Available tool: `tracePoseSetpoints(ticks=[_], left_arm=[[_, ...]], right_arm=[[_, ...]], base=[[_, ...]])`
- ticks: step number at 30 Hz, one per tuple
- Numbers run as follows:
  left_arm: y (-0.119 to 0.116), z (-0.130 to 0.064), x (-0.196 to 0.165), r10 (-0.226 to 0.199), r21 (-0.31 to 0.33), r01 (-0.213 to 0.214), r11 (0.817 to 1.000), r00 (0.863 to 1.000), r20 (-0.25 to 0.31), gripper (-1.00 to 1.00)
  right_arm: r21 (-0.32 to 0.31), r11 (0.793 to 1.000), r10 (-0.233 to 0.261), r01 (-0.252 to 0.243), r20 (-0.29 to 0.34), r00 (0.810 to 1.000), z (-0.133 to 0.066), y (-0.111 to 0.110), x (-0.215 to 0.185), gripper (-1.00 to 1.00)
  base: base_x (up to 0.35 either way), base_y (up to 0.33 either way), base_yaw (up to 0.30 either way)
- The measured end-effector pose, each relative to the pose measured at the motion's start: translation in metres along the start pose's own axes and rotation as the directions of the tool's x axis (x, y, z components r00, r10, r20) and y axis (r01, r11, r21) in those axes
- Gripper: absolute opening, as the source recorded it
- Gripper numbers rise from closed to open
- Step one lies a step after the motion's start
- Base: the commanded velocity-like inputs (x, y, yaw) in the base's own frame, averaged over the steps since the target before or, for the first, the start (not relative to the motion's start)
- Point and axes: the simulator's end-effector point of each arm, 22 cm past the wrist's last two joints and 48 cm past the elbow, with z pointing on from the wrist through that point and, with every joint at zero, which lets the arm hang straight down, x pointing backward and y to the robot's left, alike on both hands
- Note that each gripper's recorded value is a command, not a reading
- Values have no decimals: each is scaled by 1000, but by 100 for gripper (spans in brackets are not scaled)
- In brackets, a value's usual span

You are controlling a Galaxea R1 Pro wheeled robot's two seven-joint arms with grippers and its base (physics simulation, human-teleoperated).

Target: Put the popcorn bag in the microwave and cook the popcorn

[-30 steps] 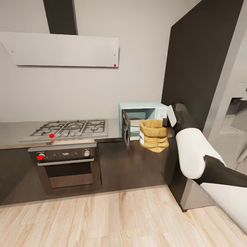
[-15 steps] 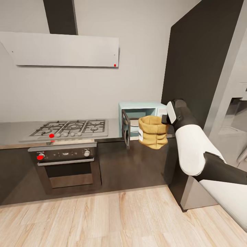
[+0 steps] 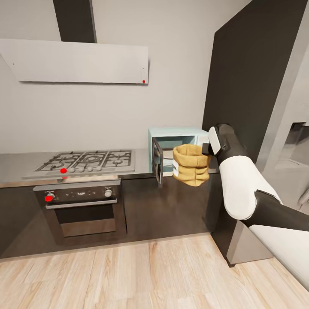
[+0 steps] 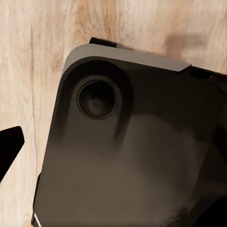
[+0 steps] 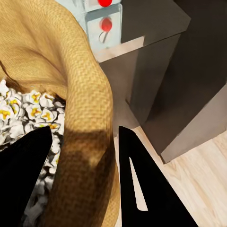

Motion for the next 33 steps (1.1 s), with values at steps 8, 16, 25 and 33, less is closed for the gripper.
tracePoseSetpoints(ticks=[8, 16, 25, 33], left_arm=[[0, 0, 0, -1, -1, 1, 1000, 1000, 0, 100], [0, 0, 0, -2, -1, 2, 1000, 1000, 0, 100], [-1, 0, 0, -1, 1, 1, 1000, 1000, -1, 100], [-1, 0, 0, -1, 0, 1, 1000, 1000, -1, 100]], right_arm=[[-1, 1000, 0, 0, 0, 1000, 0, 1, 0, -100], [-9, 1000, 3, -3, -1, 1000, 0, 2, 0, -100], [-65, 997, 46, -48, -23, 999, 2, 11, 5, -100], [-75, 995, 58, -60, -32, 998, 3, 12, 7, -100]], base=[[316, 0, 0], [321, 0, 0], [316, 0, 0], [122, 0, 0]])
